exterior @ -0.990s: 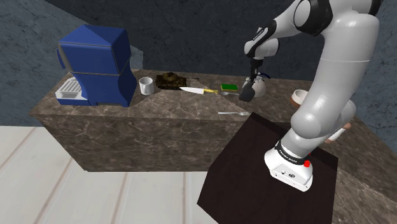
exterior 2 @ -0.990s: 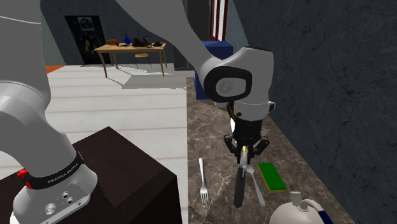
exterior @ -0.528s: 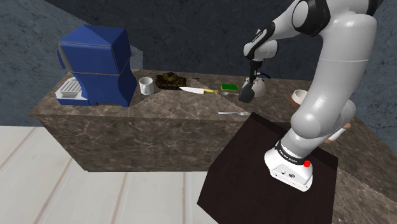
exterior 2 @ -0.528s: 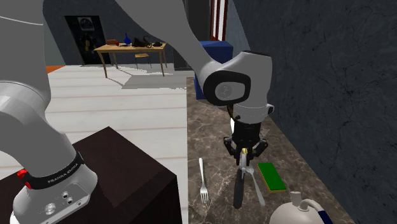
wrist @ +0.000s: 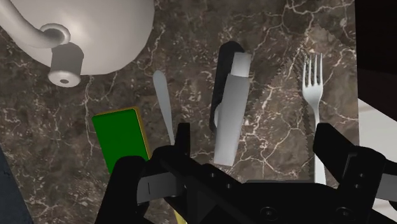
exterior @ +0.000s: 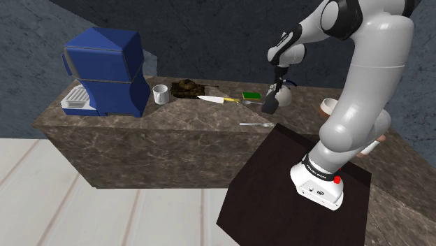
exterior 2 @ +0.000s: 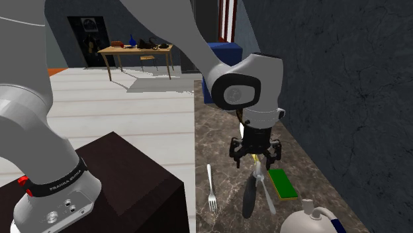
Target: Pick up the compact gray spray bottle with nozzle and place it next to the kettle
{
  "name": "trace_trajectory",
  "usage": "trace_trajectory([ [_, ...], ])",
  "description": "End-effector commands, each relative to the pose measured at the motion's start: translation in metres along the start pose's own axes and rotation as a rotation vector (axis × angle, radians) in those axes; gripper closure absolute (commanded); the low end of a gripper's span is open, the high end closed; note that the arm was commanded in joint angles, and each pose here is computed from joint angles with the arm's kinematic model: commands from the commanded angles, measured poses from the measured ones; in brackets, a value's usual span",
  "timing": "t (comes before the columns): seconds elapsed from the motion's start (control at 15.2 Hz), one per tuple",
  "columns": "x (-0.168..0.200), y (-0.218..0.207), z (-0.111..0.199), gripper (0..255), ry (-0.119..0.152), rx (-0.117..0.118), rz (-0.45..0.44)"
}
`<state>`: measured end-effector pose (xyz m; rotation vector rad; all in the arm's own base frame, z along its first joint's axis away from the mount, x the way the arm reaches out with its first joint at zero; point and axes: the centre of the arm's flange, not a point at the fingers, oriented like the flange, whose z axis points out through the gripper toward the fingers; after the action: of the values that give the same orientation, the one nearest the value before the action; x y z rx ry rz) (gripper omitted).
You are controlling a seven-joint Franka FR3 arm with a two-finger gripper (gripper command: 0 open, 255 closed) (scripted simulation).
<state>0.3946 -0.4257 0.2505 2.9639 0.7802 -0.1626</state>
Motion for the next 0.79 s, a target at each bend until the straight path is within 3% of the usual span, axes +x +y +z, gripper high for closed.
trace_trajectory([
  [0.0, 0.000, 0.000, -0.013, 0, 0.000, 0.000, 0.000],
  [0.2, 0.000, 0.000, -0.050, 0, 0.000, 0.000, 0.000],
  [0.73, 0.000, 0.000, -0.050, 0, 0.000, 0.000, 0.000],
])
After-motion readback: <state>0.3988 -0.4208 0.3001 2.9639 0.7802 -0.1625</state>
